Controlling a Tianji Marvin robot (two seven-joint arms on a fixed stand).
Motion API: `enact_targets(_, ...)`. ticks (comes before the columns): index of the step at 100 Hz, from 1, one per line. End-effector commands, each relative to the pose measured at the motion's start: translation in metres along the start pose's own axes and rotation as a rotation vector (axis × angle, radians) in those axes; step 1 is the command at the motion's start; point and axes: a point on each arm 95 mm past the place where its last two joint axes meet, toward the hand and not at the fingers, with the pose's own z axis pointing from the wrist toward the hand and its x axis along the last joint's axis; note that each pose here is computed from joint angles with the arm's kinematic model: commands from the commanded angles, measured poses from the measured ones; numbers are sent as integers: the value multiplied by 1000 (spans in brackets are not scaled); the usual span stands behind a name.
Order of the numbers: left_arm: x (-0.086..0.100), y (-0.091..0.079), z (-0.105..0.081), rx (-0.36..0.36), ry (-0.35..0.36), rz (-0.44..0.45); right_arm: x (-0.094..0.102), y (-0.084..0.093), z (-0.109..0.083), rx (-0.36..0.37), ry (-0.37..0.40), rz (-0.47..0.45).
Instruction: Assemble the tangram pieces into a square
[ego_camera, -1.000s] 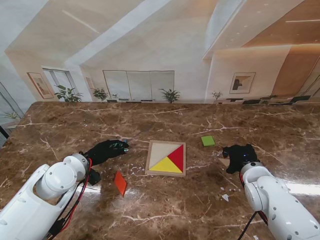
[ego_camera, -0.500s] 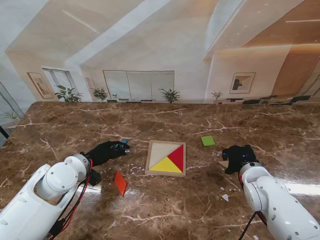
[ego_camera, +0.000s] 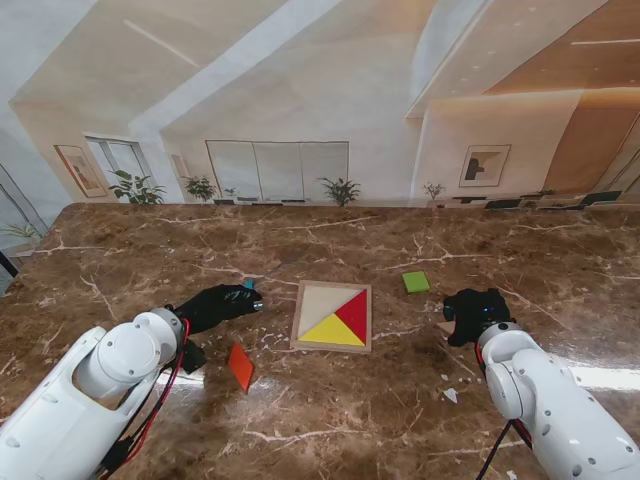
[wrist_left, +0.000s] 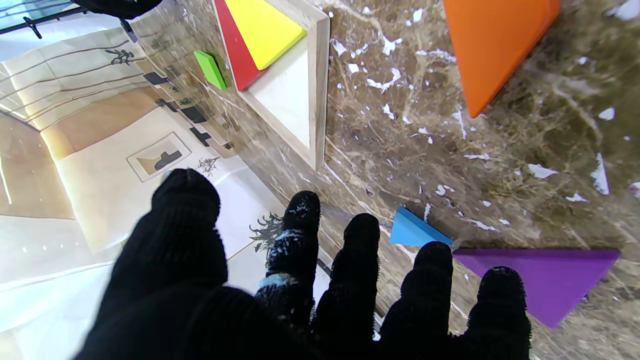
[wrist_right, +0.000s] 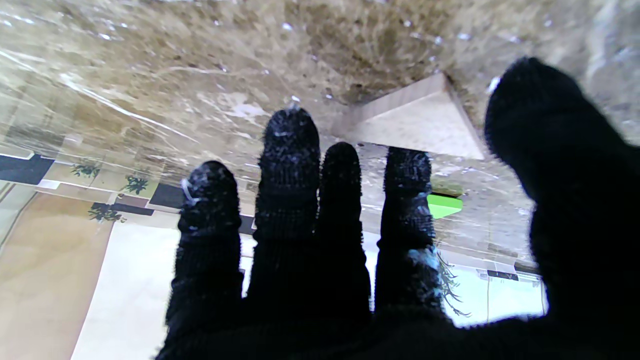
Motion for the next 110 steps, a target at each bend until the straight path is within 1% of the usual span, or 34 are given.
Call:
enact_targets(1, -2, 3, 1, -13, -11, -2, 1, -19, -4, 61, 9, 2)
enact_targets(19, -1, 4, 1, -19, -19, -5, 2, -22, -6, 71, 23, -2)
enact_targets(43, 0, 6, 2, -27, -23, -6, 3, -23, -7, 79, 26, 1)
enact_targets(78, 0, 7, 2, -32, -27, -9, 1, -24, -13, 112, 10, 34)
enact_targets(110, 0, 7, 2, -32, -27, -8, 5, -26, -18, 137, -7, 50)
